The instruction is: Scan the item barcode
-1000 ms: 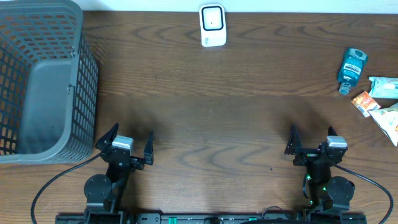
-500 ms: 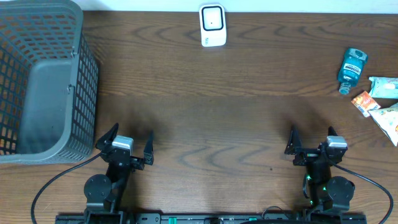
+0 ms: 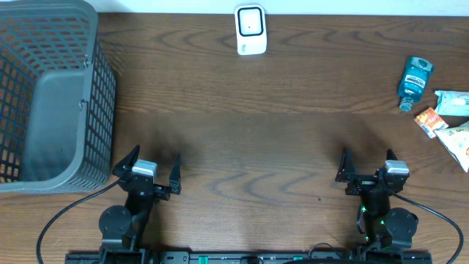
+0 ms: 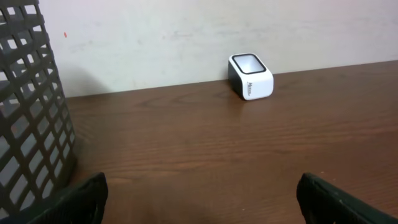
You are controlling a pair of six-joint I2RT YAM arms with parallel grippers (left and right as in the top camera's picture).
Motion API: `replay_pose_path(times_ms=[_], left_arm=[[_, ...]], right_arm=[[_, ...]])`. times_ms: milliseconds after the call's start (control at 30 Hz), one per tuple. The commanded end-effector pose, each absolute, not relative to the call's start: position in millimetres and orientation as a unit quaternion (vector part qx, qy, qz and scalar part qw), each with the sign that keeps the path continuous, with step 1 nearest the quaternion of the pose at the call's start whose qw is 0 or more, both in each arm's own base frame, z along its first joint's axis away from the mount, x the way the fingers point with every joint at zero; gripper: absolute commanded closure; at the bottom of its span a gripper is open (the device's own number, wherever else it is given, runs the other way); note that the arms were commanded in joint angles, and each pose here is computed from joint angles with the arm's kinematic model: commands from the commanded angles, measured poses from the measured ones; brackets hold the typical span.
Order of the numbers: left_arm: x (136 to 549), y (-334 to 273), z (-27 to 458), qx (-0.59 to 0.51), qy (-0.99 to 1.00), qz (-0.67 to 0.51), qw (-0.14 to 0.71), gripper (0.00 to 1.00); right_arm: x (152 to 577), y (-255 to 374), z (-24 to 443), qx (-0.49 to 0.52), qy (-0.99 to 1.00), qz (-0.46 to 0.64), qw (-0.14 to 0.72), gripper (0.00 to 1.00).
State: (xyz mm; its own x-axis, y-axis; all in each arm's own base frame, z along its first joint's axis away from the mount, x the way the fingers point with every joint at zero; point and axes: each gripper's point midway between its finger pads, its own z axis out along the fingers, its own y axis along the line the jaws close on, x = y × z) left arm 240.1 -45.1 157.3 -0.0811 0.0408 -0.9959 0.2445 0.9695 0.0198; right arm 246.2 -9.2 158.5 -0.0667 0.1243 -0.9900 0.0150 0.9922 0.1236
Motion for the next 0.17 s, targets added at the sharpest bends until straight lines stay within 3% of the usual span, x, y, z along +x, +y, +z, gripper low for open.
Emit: replay_pose_path(times_ms=[0, 133], left_arm=[[239.5, -45.4, 142.5, 0.095, 0.745, -0.079, 0.655, 0.03], [239.5, -45.4, 142.5, 0.095, 0.745, -0.079, 0.655, 0.03]], right_arm=[[245.9, -9.4, 158.4, 0.045, 0.729, 0.036, 0.682, 0.01], [245.9, -9.4, 158.4, 0.045, 0.729, 0.036, 0.682, 0.01]])
